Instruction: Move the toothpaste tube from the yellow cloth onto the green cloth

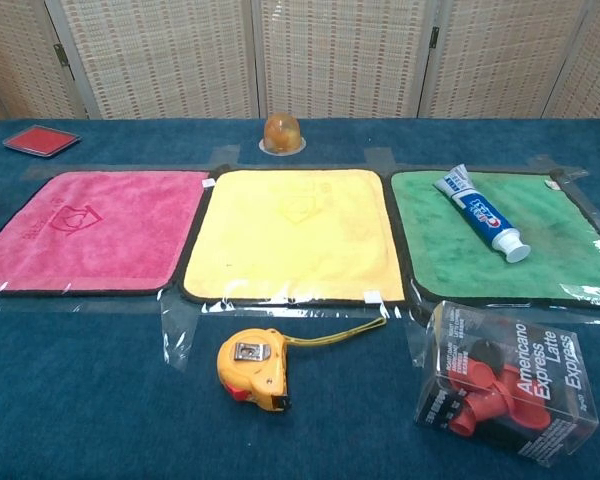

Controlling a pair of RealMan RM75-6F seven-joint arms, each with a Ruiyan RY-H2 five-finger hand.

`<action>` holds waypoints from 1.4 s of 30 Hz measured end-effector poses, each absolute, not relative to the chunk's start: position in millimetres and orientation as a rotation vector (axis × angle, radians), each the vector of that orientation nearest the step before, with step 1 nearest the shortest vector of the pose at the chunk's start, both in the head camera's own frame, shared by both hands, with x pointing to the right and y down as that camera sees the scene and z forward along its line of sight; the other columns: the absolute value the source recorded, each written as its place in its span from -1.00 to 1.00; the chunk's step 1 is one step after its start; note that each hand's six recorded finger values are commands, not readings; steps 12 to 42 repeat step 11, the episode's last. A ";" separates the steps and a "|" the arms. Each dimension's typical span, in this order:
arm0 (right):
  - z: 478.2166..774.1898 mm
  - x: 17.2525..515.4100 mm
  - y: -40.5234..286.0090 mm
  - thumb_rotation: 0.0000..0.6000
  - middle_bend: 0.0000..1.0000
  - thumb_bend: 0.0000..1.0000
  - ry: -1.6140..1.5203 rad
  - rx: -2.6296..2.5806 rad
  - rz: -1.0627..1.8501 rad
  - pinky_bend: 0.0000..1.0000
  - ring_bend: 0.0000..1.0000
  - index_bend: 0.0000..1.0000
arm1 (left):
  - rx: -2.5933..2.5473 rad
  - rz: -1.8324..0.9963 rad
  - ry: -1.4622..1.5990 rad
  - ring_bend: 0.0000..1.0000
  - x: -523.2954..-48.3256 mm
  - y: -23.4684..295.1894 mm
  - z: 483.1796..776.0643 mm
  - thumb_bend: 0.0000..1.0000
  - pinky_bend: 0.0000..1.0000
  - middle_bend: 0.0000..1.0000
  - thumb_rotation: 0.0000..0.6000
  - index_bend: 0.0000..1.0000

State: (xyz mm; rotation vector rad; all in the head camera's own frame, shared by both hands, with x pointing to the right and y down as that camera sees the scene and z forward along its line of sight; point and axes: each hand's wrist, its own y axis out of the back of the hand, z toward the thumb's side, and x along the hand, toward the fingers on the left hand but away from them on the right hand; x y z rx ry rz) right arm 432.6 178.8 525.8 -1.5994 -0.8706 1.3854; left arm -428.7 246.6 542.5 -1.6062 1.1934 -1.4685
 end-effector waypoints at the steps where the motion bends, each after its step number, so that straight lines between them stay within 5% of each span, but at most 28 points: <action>1: 522.8 436.2 187.1 1.00 -0.73 -0.03 -0.893 -1.599 1.379 -1.00 -0.74 -0.78 | -1.606 -1.466 1.193 -0.85 -427.0 245.3 542.8 0.19 -1.00 -0.76 1.00 -0.48; 11: 522.1 439.8 230.8 1.00 -0.74 -0.10 -0.986 -1.653 1.292 -1.00 -0.74 -0.80 | -1.609 -1.456 1.212 -0.85 -419.8 242.8 544.1 0.19 -1.00 -0.76 1.00 -0.49; 42: 522.1 439.8 230.8 1.00 -0.74 -0.10 -0.986 -1.653 1.292 -1.00 -0.74 -0.80 | -1.609 -1.456 1.212 -0.85 -419.8 242.8 544.1 0.19 -1.00 -0.76 1.00 -0.49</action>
